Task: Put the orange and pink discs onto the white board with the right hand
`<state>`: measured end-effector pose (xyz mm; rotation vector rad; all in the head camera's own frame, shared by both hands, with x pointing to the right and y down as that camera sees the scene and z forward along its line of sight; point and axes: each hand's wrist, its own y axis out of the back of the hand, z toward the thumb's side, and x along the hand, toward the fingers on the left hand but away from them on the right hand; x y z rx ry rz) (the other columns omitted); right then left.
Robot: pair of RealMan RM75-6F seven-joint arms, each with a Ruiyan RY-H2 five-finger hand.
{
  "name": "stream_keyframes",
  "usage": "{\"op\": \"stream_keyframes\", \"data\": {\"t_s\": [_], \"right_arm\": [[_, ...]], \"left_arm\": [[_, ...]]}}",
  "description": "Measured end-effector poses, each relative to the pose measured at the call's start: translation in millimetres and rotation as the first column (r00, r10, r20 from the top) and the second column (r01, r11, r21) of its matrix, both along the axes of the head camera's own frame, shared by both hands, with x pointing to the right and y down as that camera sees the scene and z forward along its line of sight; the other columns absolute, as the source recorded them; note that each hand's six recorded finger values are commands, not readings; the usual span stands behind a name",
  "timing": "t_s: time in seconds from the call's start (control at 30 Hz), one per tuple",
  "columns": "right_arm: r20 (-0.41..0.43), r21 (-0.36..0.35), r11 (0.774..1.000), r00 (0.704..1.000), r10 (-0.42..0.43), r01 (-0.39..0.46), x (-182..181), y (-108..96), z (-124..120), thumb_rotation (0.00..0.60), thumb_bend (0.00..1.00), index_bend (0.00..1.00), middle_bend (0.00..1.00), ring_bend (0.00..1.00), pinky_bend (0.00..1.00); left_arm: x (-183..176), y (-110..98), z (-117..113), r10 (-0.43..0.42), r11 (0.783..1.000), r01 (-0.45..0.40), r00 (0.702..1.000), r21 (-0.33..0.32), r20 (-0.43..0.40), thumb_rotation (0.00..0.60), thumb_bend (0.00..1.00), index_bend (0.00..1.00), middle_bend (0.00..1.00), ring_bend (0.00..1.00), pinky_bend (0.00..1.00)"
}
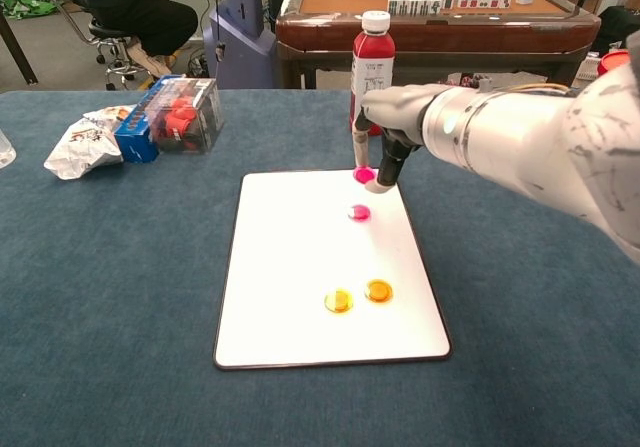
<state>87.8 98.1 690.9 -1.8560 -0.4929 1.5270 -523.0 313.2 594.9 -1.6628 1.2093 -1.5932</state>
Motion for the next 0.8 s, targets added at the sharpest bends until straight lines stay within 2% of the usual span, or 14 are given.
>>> {"op": "stream_keyframes", "data": {"t_s": [0.43, 0.8], "right_arm": [[-0.029, -0.029, 0.999, 0.999, -0.019, 0.018, -22.5, 9.0, 21.4, 0.6, 0.32, 0.49, 1.0, 1.0, 1.0], [-0.03, -0.042, 0.999, 0.999, -0.028, 0.027, -37.9, 12.3, 26.7, 0.6, 0.32, 0.49, 1.0, 1.0, 1.0]], "left_arm": [[-3.3, 2.0, 0.3, -0.008, 1.0, 0.008, 1.0, -0.002, 0.0, 0.6, 0.29, 0.14, 0.24, 0.26, 0.51], [-5.8, 6.3, 3.9, -0.015, 1.0, 0.015, 1.0, -0.014, 0.0, 0.6, 0.29, 0.14, 0.24, 0.26, 0.51]]}}
